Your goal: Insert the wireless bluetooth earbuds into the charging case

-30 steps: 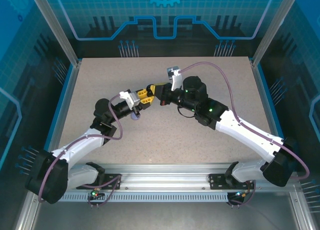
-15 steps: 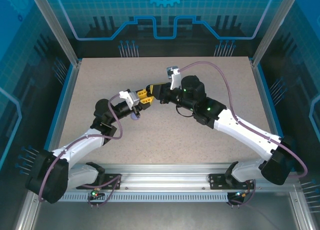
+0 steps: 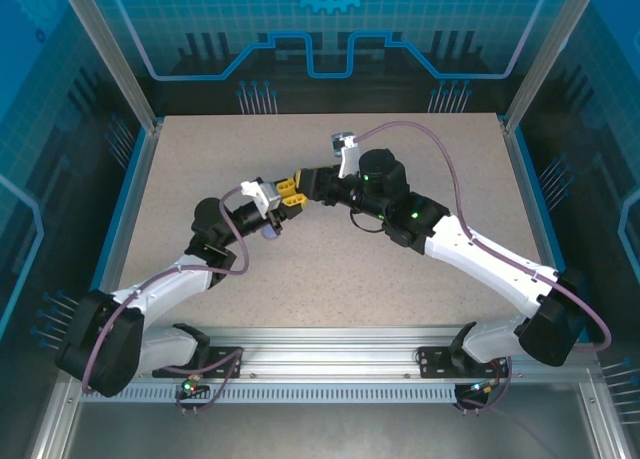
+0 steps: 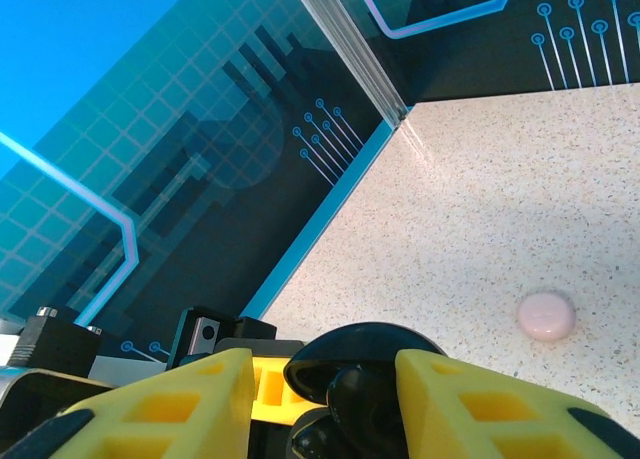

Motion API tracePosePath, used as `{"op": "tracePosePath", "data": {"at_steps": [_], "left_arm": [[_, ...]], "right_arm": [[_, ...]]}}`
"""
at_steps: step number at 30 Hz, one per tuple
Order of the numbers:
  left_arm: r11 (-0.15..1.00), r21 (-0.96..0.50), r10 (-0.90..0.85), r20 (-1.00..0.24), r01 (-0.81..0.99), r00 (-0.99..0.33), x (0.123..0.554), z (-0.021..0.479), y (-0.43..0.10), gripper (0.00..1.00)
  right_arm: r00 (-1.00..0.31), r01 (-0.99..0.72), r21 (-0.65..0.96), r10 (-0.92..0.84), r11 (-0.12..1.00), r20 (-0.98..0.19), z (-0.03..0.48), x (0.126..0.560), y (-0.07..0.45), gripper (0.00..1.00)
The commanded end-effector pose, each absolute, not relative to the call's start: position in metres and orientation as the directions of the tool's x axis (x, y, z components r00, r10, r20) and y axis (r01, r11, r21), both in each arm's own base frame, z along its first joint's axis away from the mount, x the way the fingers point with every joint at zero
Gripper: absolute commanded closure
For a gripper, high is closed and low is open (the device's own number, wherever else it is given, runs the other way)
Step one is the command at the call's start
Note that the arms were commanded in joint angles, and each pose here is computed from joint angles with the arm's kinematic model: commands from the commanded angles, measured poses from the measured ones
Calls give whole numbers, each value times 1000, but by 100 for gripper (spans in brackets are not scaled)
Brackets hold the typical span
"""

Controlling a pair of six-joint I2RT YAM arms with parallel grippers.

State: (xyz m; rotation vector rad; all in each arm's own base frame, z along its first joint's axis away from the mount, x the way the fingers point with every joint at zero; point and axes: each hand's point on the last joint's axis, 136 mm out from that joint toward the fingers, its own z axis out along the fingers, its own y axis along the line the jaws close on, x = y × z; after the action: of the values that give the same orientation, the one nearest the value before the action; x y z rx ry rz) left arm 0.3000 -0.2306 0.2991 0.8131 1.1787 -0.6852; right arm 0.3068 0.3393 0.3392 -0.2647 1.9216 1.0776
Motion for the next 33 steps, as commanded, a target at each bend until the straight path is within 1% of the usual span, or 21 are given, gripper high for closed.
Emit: {"op": "tracePosePath", "data": {"at_steps": [1,9,12,17,20,25,33], "left_arm": [[523,274,-114,-916,807,385,282,333,-233,100],[522,270,-111,-919,809,379,282,332,-234,100],[522,272,-108,-919,808,379,283,332,-234,100],[521,289,-82,-919,803,385,282,329,-234,100],[517,294,-69,-921,804,382,282,327,-234,100],[517,295,-65,-923,803,380,282,326,-234,100],[517,294,-61,-924,804,377,282,325,-234,100]], "right_arm": [[-613,-498,579,211,646,-762,324,315,328,55],[-536,-553,556,246,620,-808,360,307,315,46],[-506,-576,533,242,620,-828,373,301,309,45],[-489,-563,472,187,678,-852,376,296,293,45],[-499,-559,454,157,693,-853,371,295,291,46],[-526,-584,453,110,674,-843,366,292,307,47],[-504,-622,393,39,677,-863,369,288,328,51]]}}
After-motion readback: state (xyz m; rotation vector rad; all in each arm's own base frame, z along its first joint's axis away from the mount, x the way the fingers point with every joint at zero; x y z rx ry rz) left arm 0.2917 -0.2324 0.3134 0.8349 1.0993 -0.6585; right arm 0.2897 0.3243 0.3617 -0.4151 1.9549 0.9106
